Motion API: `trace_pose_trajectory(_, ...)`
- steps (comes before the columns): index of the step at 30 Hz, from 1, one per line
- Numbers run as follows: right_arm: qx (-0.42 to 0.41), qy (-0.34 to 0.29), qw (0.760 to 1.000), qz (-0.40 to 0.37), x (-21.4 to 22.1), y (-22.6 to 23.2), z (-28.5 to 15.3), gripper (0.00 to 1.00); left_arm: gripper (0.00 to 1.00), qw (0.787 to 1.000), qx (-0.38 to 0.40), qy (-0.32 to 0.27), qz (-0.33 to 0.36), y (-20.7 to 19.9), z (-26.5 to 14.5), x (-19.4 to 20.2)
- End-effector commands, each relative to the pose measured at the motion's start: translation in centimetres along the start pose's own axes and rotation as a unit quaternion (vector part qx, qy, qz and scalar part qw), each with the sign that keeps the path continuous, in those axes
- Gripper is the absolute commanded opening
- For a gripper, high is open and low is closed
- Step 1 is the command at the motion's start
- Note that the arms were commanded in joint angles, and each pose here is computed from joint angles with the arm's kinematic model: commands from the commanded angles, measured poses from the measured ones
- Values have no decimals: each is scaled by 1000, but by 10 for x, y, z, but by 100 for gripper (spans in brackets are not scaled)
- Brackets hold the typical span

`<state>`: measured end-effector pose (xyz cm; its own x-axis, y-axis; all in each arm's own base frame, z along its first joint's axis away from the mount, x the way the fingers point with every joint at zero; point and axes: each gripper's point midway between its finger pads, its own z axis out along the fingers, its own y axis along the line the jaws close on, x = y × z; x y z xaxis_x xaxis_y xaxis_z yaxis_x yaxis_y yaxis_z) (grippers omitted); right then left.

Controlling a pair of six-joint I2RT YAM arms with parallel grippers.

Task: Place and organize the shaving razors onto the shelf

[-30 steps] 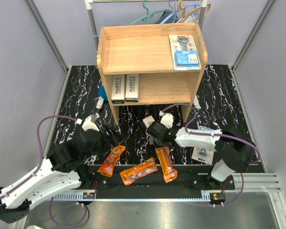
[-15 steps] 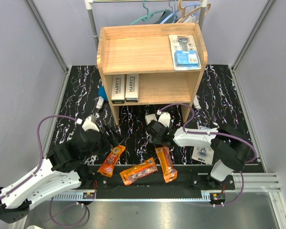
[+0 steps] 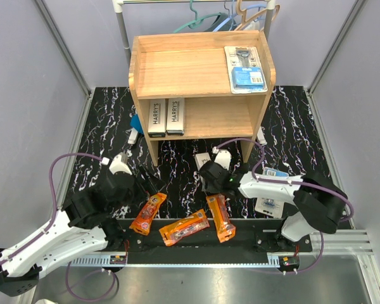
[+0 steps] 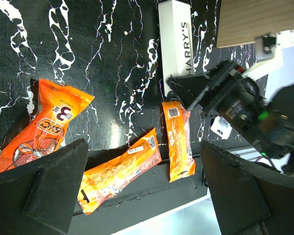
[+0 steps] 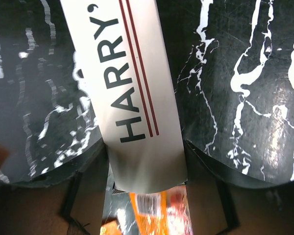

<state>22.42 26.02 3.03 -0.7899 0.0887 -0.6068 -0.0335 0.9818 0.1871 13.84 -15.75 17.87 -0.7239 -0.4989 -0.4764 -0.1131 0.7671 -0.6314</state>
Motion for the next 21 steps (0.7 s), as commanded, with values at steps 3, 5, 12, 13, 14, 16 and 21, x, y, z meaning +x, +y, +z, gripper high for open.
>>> trace_pose_trajectory(3,-61,-30,998,17,-29,16,-37,49,99,1000,26,-9,2,-15,-6,-8)
trace_pose_trajectory(5,-75,-37,996,19,-33,16,-50,48,99,1000,28,-8,0,-16,-5,-7)
trace_pose_trajectory(12,-147,-34,989,1,-36,31,-92,48,99,998,64,2,-5,-30,0,-2)
trace_pose_trajectory(13,-154,-32,988,-5,-35,33,-98,48,99,997,73,1,-6,-35,2,-2)
trace_pose_trajectory(14,-169,-30,985,-19,-31,41,-106,48,99,997,80,4,-5,-39,2,-1)
trace_pose_trajectory(16,-177,-25,983,-36,-26,46,-114,48,99,996,91,6,-4,-47,6,-1)
trace_pose_trajectory(21,-211,-26,974,-72,-15,71,-147,48,99,994,109,24,-10,-62,14,5)
